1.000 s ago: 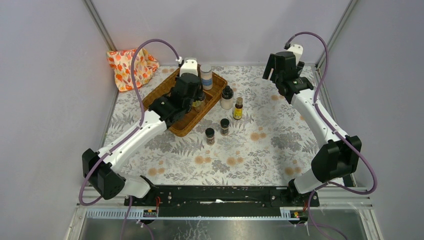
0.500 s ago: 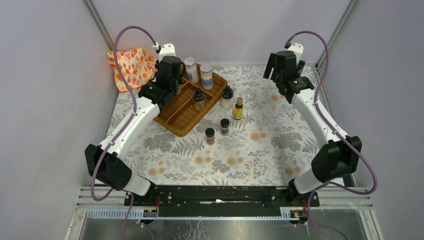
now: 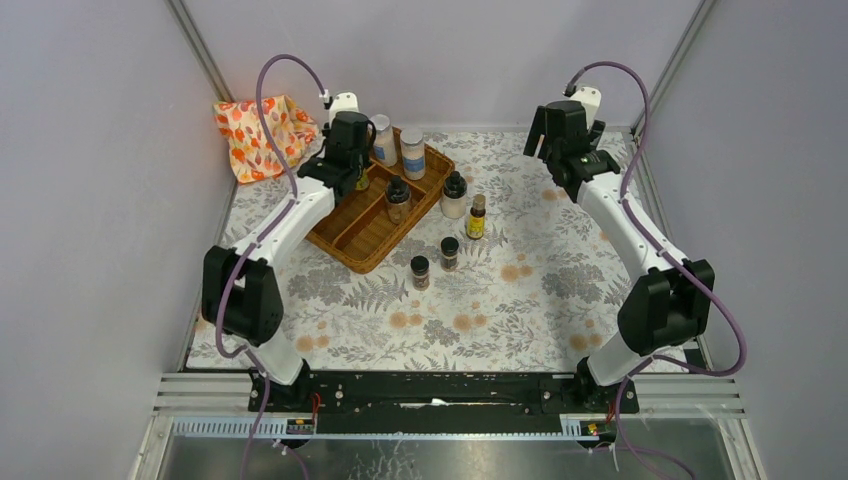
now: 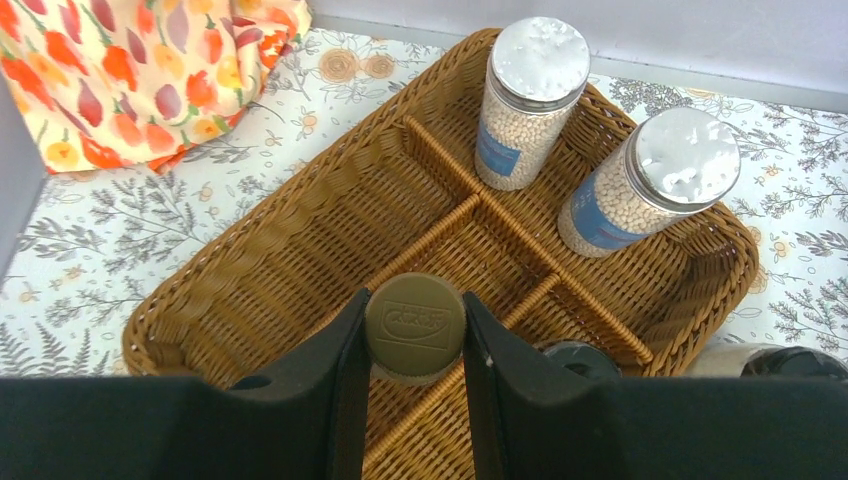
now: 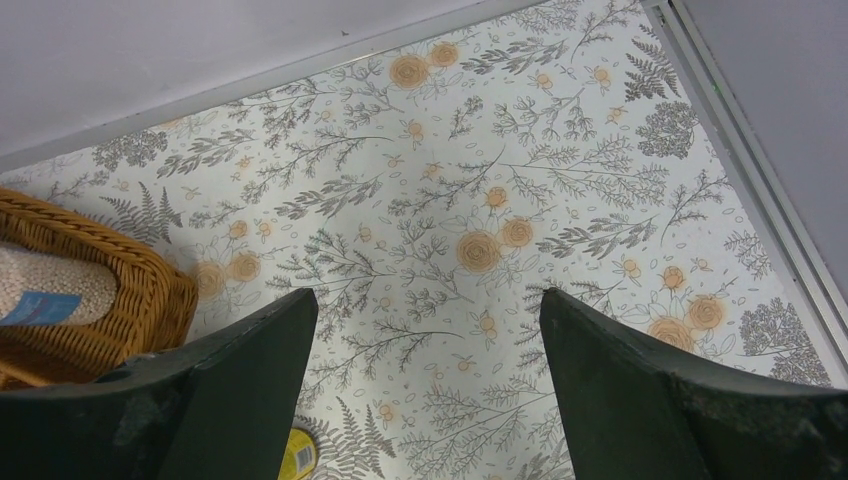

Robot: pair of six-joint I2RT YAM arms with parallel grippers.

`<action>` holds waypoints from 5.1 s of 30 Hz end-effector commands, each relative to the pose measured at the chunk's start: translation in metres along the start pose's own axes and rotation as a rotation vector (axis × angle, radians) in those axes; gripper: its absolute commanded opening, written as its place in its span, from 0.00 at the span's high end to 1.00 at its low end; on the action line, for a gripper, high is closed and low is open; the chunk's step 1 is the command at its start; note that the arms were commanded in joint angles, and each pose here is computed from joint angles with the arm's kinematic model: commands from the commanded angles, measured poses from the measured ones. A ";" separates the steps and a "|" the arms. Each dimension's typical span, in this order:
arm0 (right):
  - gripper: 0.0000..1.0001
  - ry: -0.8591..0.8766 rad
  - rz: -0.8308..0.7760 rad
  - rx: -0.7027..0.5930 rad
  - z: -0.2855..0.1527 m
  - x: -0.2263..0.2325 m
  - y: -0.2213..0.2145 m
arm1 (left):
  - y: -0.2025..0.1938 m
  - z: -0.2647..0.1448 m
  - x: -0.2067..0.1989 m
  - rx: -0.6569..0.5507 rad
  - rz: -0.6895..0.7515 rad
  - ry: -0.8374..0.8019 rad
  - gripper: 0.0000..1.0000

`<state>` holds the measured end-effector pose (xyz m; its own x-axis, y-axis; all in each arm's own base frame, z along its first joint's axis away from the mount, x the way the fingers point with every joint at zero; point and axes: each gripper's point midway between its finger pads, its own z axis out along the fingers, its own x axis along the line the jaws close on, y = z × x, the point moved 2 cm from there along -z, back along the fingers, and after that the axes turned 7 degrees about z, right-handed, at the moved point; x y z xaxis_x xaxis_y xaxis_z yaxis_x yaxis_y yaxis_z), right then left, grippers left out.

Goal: Organize the condiment bottles
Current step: Place the bottle in the storage box, then pick up the bottle from the center of the board.

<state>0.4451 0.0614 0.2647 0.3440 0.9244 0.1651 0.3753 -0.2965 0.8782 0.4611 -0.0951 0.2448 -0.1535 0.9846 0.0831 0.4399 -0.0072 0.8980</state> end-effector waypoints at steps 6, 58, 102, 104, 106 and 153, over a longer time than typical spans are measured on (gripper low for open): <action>0.11 -0.008 0.041 -0.074 0.009 0.000 0.025 | 0.017 0.035 -0.006 -0.146 -0.100 -0.027 1.00; 0.11 0.005 0.063 -0.036 0.030 0.002 0.015 | -0.052 0.087 -0.022 -0.045 -0.034 -0.051 0.46; 0.11 0.033 0.102 -0.059 0.003 -0.003 0.026 | 0.038 0.001 -0.023 -0.225 -0.037 -0.104 0.35; 0.11 0.031 0.101 -0.059 0.000 -0.006 0.025 | 0.045 -0.012 -0.024 -0.238 -0.045 -0.132 0.35; 0.11 0.027 0.099 -0.059 -0.003 -0.008 0.024 | 0.047 -0.025 -0.027 -0.233 -0.035 -0.166 0.34; 0.11 -0.030 0.074 -0.064 -0.030 -0.042 0.002 | -0.156 -0.167 -0.181 0.305 0.624 -0.886 0.31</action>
<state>0.4087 0.0382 0.2525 0.3779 0.9032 0.2035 0.3605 -0.3460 0.8662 0.2654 -0.2932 0.1537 0.7854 0.6189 0.0095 0.4727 -0.6096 0.6364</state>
